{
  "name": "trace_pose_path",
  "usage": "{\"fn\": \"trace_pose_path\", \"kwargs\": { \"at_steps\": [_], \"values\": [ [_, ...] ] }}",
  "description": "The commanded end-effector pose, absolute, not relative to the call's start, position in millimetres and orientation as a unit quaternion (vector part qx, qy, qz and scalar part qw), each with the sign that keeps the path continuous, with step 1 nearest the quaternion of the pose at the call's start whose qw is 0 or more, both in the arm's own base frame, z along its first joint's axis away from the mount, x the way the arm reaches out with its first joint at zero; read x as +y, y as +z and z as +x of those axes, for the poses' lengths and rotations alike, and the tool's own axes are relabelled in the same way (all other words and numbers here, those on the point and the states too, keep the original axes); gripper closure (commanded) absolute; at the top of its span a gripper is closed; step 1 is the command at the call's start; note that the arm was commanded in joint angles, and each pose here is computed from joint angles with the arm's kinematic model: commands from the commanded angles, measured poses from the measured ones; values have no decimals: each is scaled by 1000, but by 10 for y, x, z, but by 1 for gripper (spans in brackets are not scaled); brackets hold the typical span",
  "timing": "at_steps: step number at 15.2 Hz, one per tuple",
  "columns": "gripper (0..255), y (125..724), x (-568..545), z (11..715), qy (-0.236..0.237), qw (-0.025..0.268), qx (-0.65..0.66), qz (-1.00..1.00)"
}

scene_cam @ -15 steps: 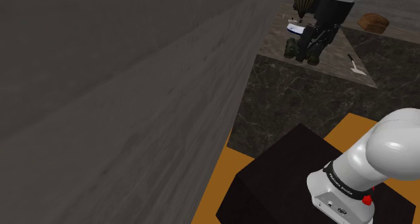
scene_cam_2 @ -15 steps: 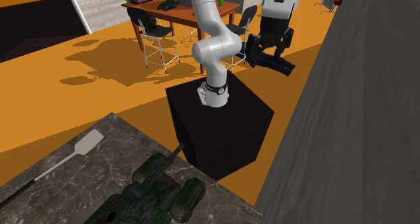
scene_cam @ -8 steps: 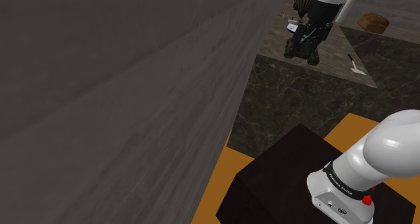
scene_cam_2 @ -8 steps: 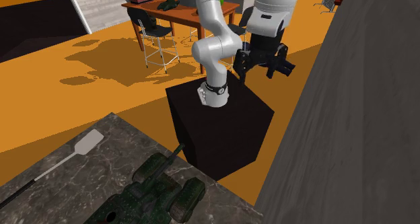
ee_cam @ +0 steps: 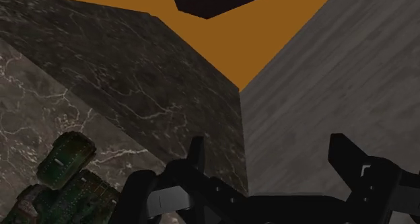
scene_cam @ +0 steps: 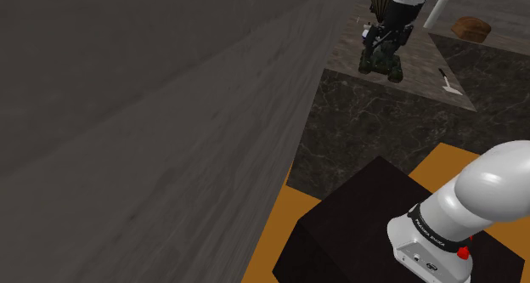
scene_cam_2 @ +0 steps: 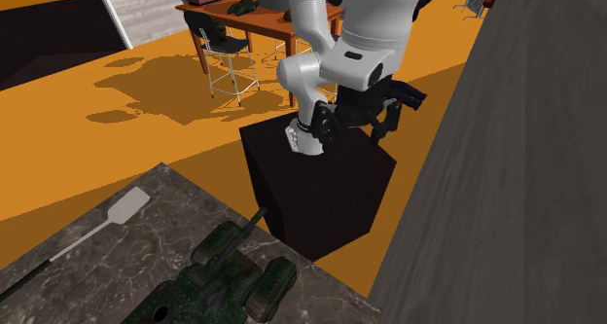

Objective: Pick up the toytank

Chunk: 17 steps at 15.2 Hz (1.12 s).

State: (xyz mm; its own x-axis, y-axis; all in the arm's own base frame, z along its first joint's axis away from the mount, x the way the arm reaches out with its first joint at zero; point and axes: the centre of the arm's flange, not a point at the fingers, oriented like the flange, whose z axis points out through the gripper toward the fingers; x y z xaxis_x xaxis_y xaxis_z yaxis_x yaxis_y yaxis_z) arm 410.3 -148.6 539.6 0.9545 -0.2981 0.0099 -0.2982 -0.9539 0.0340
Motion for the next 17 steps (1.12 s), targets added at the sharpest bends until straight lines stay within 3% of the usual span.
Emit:
{"fn": "trace_pose_path", "kwargs": {
  "at_steps": [1,17],
  "values": [
    [0,5356,-1722,4179,5,22,-166,986],
    [0,5205,-3606,4788,27,56,-282,958]
  ]
}}
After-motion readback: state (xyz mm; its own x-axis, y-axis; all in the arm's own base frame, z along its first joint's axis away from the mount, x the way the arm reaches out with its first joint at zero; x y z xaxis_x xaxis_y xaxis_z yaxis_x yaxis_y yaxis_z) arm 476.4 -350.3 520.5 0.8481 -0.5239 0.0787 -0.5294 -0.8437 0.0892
